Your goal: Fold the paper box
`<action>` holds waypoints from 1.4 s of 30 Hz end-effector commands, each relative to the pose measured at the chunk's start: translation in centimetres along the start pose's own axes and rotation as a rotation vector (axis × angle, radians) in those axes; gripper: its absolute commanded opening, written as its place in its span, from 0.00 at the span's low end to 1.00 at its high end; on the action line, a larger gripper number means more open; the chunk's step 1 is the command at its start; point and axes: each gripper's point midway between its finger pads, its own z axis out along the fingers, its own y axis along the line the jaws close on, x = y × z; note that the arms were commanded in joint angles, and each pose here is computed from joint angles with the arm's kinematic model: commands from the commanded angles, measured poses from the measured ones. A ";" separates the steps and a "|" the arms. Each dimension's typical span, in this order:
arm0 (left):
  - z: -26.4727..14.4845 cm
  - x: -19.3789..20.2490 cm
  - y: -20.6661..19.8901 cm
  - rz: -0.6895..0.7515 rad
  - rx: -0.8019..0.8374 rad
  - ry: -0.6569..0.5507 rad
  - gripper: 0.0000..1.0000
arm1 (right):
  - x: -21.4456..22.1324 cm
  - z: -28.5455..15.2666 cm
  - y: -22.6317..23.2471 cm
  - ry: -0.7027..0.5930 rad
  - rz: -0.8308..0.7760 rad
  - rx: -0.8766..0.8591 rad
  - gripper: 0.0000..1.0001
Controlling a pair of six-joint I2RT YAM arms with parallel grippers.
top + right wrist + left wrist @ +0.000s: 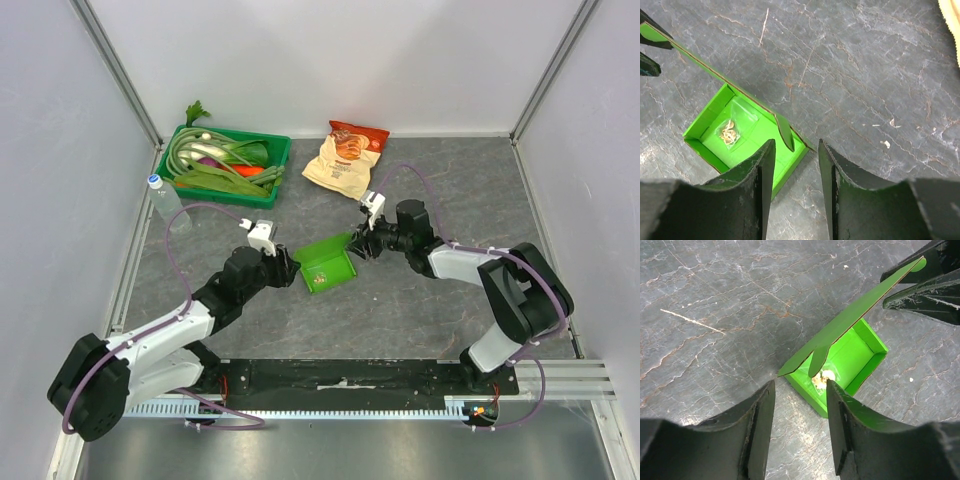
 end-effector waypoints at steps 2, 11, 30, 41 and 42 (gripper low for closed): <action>-0.2 -1.2 0.4 -0.004 -0.027 -0.036 0.45 | -3.9 0.7 -0.3 -0.103 -0.081 -0.028 0.47; -0.7 -1.6 1.1 -0.037 -0.081 -0.046 0.50 | -3.5 1.0 0.0 -0.084 -0.076 -0.064 0.23; 0.4 -3.7 2.1 -0.021 -0.138 -0.076 0.59 | -2.9 0.3 0.1 -0.051 -0.078 -0.047 0.18; 0.6 -5.9 1.0 0.045 0.071 -0.199 0.64 | -2.3 0.9 0.7 0.002 -0.111 -0.133 0.00; 0.6 -6.1 0.7 0.051 0.096 -0.211 0.64 | -2.3 0.8 0.5 0.005 -0.122 -0.136 0.00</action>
